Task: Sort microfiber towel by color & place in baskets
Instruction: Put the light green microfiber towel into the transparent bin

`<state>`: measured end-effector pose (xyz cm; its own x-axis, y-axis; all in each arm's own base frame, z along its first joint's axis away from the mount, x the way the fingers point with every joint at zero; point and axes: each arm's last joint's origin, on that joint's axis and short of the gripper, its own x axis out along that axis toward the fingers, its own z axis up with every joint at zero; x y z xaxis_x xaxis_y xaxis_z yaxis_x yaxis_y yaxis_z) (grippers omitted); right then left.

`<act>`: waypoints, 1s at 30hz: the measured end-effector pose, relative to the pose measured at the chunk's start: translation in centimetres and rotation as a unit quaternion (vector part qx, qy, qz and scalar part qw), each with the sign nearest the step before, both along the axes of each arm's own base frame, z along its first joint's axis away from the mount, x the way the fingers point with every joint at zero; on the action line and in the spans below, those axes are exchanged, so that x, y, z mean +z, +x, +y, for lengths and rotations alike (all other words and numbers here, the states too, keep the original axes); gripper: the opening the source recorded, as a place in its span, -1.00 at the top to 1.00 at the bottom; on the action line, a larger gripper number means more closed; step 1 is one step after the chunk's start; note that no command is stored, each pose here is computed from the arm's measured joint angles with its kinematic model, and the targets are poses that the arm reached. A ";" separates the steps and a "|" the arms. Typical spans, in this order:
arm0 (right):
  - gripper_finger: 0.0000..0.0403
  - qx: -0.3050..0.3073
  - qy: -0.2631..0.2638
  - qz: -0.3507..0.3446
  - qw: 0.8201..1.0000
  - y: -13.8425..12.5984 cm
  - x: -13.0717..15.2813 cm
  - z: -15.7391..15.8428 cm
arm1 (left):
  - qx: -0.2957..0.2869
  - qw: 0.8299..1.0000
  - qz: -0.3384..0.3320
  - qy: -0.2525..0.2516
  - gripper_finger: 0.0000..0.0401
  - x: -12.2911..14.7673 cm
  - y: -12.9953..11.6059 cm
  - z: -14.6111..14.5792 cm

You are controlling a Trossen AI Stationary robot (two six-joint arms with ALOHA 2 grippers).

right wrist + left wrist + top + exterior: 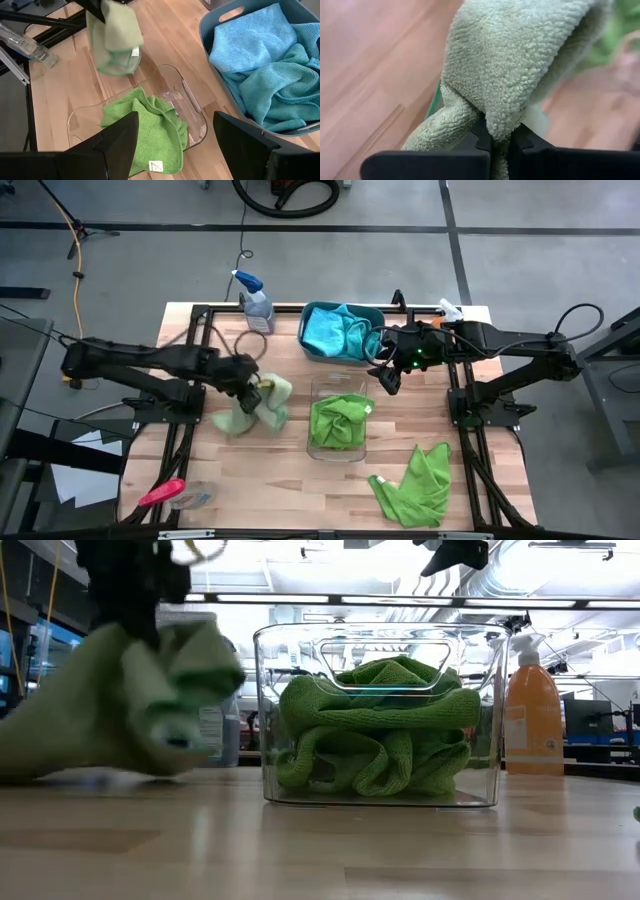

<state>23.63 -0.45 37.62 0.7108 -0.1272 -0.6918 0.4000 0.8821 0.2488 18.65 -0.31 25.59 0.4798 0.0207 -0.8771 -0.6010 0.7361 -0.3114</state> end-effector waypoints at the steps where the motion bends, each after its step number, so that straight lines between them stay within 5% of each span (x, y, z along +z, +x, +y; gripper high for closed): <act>1: -0.27 0.000 -0.001 0.000 1.000 0.0 0.0 0.0 | 0.000 1.000 -0.019 0.000 1.00 0.7 -0.3 0.0; 9: -0.27 0.003 -0.003 0.000 1.000 0.0 0.0 0.0 | -0.033 0.981 -0.190 0.029 1.00 6.7 -1.6 0.1; 17: -0.27 0.001 -0.001 0.000 1.000 0.0 0.0 0.0 | -0.078 0.913 -0.368 0.158 0.99 11.4 -0.6 0.3; 22: -0.27 0.002 -0.002 0.000 1.000 0.0 0.0 0.0 | -0.105 0.883 -0.405 0.212 0.99 12.3 -0.3 0.3; 30: -0.27 0.010 -0.010 0.001 1.000 0.0 0.0 0.0 | -0.108 0.877 -0.412 0.222 0.99 12.5 -0.3 0.3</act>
